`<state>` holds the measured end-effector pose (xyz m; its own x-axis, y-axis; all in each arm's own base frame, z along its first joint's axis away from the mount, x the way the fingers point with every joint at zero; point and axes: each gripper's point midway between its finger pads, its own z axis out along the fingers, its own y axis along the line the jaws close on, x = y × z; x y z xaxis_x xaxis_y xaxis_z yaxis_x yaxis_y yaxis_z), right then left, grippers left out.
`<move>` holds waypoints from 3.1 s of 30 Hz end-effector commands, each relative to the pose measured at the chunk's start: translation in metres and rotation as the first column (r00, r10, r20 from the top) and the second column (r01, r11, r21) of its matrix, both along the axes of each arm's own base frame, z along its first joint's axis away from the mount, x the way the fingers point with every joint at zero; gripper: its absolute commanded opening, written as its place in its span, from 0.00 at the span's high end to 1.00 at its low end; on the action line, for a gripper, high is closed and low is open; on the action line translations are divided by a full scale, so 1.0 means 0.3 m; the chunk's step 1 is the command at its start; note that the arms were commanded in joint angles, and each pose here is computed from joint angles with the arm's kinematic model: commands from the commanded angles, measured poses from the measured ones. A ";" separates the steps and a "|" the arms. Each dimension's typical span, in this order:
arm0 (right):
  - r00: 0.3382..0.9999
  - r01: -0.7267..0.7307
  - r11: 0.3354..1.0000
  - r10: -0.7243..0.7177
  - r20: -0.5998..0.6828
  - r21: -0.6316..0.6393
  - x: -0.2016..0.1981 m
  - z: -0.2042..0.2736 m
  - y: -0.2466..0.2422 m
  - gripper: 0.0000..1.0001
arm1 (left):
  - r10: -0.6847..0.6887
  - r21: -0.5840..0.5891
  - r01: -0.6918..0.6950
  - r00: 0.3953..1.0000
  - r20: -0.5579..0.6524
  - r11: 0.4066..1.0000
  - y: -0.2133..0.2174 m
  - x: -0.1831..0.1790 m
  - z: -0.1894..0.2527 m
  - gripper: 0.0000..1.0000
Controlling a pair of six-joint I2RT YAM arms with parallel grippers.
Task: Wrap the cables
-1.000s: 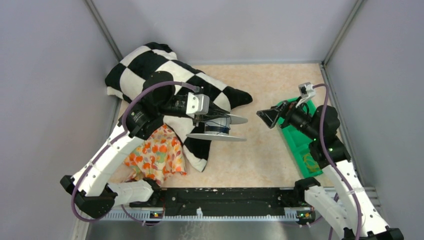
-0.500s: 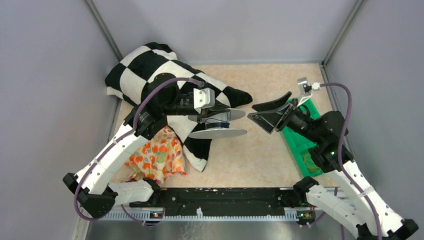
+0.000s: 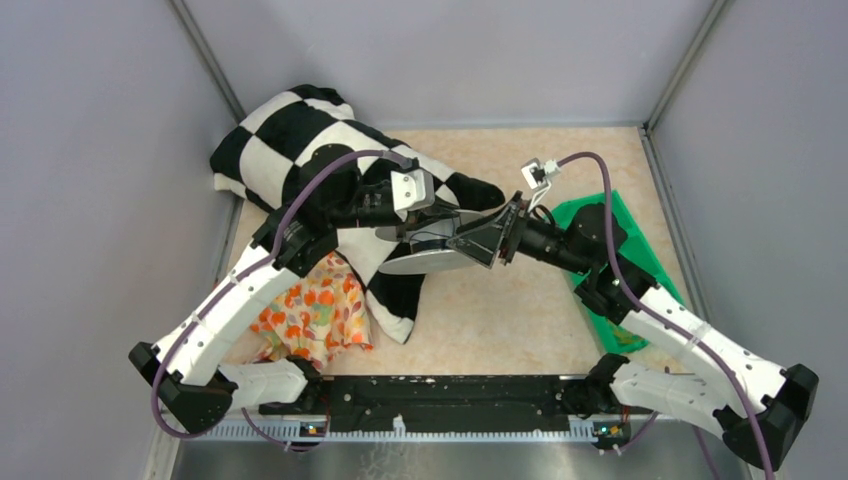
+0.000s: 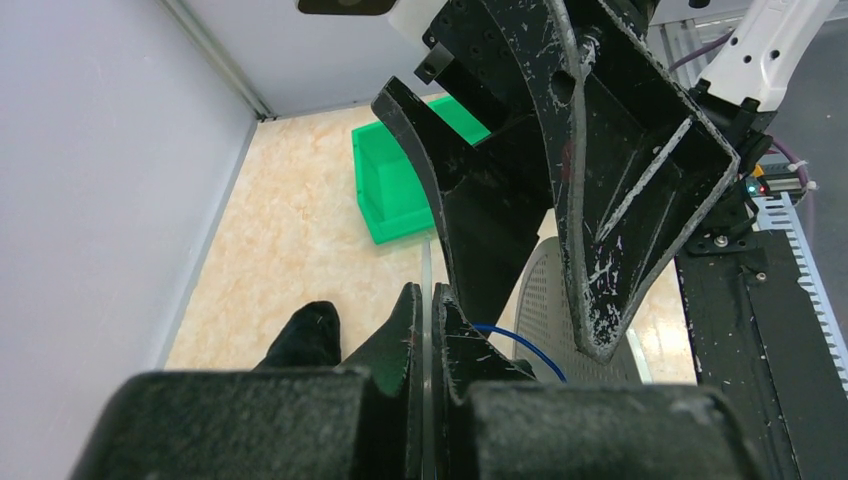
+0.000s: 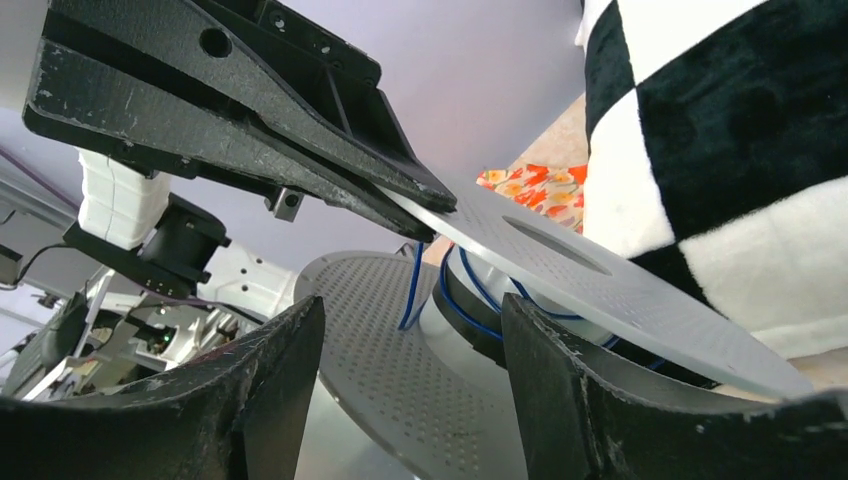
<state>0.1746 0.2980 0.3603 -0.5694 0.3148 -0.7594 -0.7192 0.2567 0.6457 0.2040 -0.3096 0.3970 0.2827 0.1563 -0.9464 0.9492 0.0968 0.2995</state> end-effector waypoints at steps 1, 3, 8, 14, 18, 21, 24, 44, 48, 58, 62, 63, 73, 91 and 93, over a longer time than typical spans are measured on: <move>0.996 -0.025 0.998 0.019 0.092 0.057 -0.012 0.117 0.021 0.37 | -0.002 -0.094 0.014 0.993 0.121 0.995 0.016 -0.022 0.135 1.00; 0.996 -0.028 0.998 0.023 0.088 0.054 -0.005 0.116 0.032 0.46 | -0.003 -0.092 0.015 0.993 0.121 0.996 0.017 -0.023 0.131 1.00; 0.997 -0.025 0.999 0.022 0.072 0.043 0.007 0.100 0.043 0.79 | 0.003 -0.090 0.009 0.992 0.127 0.996 0.020 -0.020 0.128 1.00; 0.993 0.097 0.995 -0.098 0.065 0.014 0.032 0.078 -0.025 1.00 | 0.021 -0.086 -0.009 0.991 0.135 0.996 0.031 -0.014 0.123 1.00; 0.982 0.181 0.982 -0.177 0.070 -0.050 0.043 0.041 -0.085 1.00 | 0.032 -0.084 -0.021 0.991 0.133 0.996 0.042 -0.004 0.119 1.00; 0.975 0.215 0.972 -0.209 0.069 -0.091 0.045 0.014 -0.115 1.00 | 0.043 -0.086 -0.032 0.990 0.133 0.996 0.050 0.009 0.121 1.00; 0.967 0.253 0.959 -0.247 0.068 -0.124 0.052 -0.010 -0.143 1.00 | 0.053 -0.093 -0.041 0.990 0.129 0.995 0.058 0.016 0.125 1.00; 0.921 0.372 0.901 -0.388 -0.028 -0.225 0.134 -0.251 -0.212 1.00 | 0.000 -0.133 -0.043 0.952 -0.306 0.990 0.122 0.111 0.174 1.00; 0.944 0.313 0.921 -0.328 -0.028 -0.232 0.135 -0.269 -0.184 1.00 | -0.033 -0.129 -0.025 0.905 -0.424 0.991 0.117 0.138 0.152 1.00; 0.952 0.290 0.934 -0.304 -0.037 -0.210 0.147 -0.292 -0.153 1.00 | -0.056 -0.266 -0.170 0.740 -0.670 0.949 0.110 0.264 0.155 1.00; 0.946 0.307 0.927 -0.322 -0.039 -0.216 0.146 -0.306 -0.167 1.00 | -0.058 -0.308 -0.254 0.678 -0.733 0.917 0.168 0.340 0.154 1.00; 0.945 0.309 0.925 -0.325 -0.039 -0.224 0.143 -0.312 -0.172 1.00 | -0.053 -0.317 -0.278 0.671 -0.740 0.907 0.187 0.359 0.159 1.00; 0.950 0.269 0.944 -0.292 -0.106 -0.192 0.107 -0.361 -0.164 1.00 | -0.012 -0.408 -0.518 0.609 -0.793 0.752 0.318 0.499 0.180 1.00; 0.927 0.356 0.925 -0.368 -0.077 -0.134 0.180 -0.310 -0.145 1.00 | -0.206 -0.252 -0.915 0.194 -0.959 0.314 0.459 0.584 -0.019 1.00; 0.927 0.356 0.923 -0.368 -0.069 -0.145 0.184 -0.308 -0.141 1.00 | -0.175 -0.122 -0.958 0.078 -0.981 0.259 0.471 0.590 -0.076 1.00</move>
<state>0.2296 0.2527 0.2699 -0.5029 0.4331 -0.7480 -0.4983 0.5618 0.6603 0.3704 -0.2006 0.3470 -0.5947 -0.7472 -0.2968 0.2051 0.2159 -0.9546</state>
